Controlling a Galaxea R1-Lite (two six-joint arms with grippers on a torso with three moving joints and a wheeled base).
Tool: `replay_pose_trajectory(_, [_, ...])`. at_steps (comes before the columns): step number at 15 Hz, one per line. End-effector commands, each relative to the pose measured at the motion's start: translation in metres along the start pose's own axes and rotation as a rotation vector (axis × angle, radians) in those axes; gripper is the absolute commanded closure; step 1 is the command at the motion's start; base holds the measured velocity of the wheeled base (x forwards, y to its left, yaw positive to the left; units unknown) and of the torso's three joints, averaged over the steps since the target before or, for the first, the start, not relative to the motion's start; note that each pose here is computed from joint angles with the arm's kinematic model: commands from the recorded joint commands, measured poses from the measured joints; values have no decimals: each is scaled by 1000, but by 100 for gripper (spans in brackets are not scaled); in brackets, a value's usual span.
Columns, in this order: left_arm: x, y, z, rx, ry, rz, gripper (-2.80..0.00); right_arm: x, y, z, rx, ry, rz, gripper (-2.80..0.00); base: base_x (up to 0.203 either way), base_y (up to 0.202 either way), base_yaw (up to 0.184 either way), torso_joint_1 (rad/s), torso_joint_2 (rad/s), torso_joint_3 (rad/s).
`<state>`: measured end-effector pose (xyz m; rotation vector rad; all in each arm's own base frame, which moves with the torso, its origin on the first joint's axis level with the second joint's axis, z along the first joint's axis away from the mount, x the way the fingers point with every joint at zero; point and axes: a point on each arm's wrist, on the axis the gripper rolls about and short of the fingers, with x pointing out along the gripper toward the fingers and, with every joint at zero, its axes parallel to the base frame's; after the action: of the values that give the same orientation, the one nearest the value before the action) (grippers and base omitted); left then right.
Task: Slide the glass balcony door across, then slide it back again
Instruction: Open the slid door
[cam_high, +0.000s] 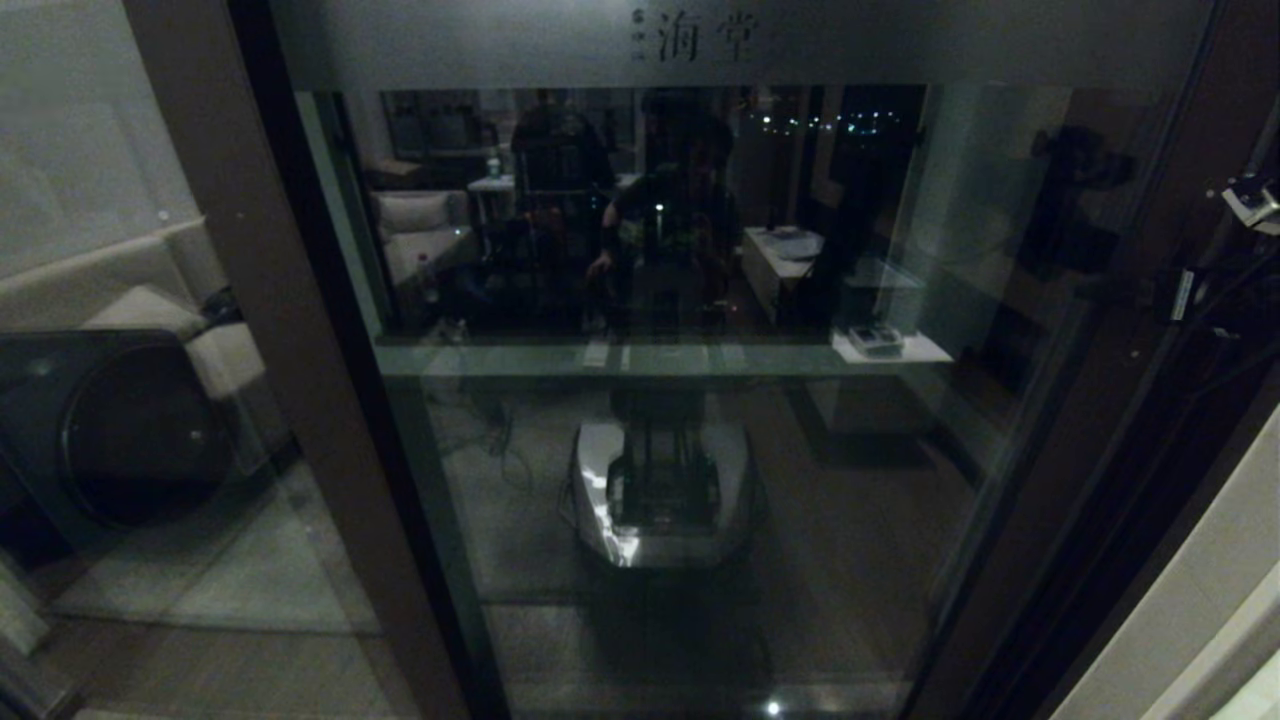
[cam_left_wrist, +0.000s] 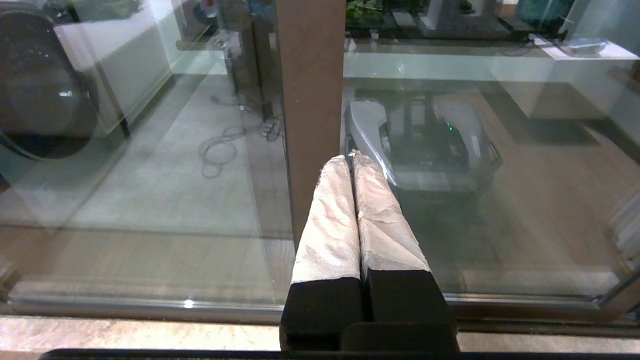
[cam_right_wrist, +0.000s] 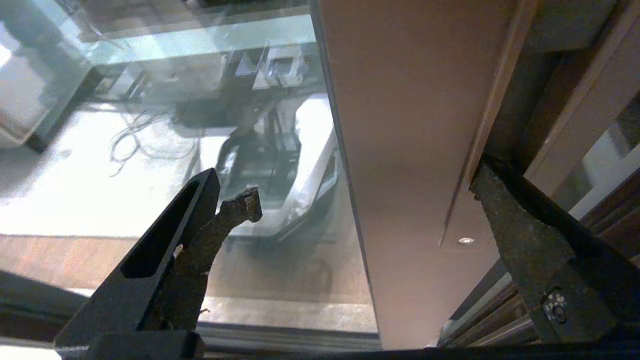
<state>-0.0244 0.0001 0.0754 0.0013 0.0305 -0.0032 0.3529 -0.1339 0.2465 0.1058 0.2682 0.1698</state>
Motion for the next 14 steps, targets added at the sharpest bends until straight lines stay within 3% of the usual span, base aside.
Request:
replay_pose_trajectory(1, [0,0,0,0,0,0,0,2,6,-1,-4,0,12,-280,0,0,0,0,0,0])
replay_pose_trajectory(14, [0,0,0,-1,0,0,0,-15,19,6,-12,-23,19,-280,0,0,0,0,0,0])
